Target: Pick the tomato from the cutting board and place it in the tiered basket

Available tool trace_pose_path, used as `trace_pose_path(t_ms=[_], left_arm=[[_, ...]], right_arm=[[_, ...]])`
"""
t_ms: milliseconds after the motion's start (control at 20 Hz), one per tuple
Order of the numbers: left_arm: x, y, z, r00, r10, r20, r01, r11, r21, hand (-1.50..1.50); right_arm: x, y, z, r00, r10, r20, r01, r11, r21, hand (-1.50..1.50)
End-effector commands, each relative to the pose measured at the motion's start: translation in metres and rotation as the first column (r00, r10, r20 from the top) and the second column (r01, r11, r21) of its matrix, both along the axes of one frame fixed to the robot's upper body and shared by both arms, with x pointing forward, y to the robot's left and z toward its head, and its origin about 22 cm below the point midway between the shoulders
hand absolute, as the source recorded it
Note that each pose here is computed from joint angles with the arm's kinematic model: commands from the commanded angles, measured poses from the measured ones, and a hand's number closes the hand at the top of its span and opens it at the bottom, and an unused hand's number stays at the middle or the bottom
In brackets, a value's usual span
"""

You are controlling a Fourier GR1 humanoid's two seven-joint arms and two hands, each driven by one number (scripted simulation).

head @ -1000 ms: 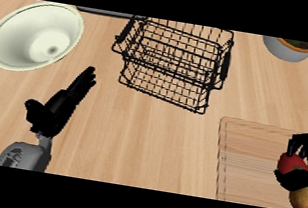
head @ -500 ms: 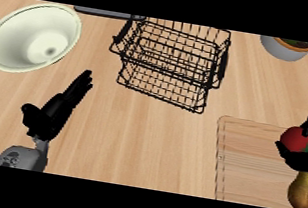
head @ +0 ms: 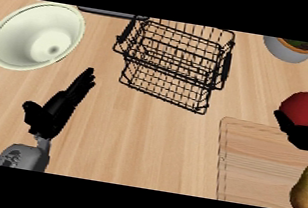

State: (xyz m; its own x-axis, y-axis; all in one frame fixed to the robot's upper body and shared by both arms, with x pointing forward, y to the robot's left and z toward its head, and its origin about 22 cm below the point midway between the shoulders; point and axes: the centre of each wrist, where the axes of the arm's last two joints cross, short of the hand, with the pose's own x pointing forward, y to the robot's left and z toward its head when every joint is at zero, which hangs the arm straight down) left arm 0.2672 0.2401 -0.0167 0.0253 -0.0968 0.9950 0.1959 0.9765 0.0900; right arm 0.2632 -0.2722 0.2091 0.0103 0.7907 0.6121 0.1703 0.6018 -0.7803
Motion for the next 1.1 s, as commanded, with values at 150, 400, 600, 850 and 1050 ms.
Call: trace_pose_path(t_ms=[150,400,600,850,1050], left_arm=[[0.003,-0.005,0.001,1.000,-0.025,-0.002,0.025,1.000,0.000,0.00],[-0.005,0.000,0.009,1.000,-0.019,0.009,0.019,0.999,0.028,0.00],[-0.004,-0.019,-0.001,0.999,-0.040,-0.001,0.040,0.999,0.008,0.00],[0.004,-0.005,0.009,1.000,-0.025,-0.005,0.025,1.000,-0.009,0.00],[-0.007,-0.011,-0.001,0.999,-0.052,-0.009,0.052,0.999,0.012,0.00]], right_arm=[[0.036,0.084,0.071,1.000,-0.011,0.028,0.009,0.997,0.073,1.50],[0.081,0.117,0.084,1.000,0.009,-0.024,-0.007,0.995,0.100,1.50],[0.122,0.137,0.079,0.998,0.015,-0.055,-0.010,0.997,0.079,1.50],[0.143,0.164,0.093,0.991,0.072,-0.109,-0.065,0.996,0.065,1.50],[0.158,0.199,0.044,0.992,0.063,-0.111,-0.055,0.996,0.075,1.50]])
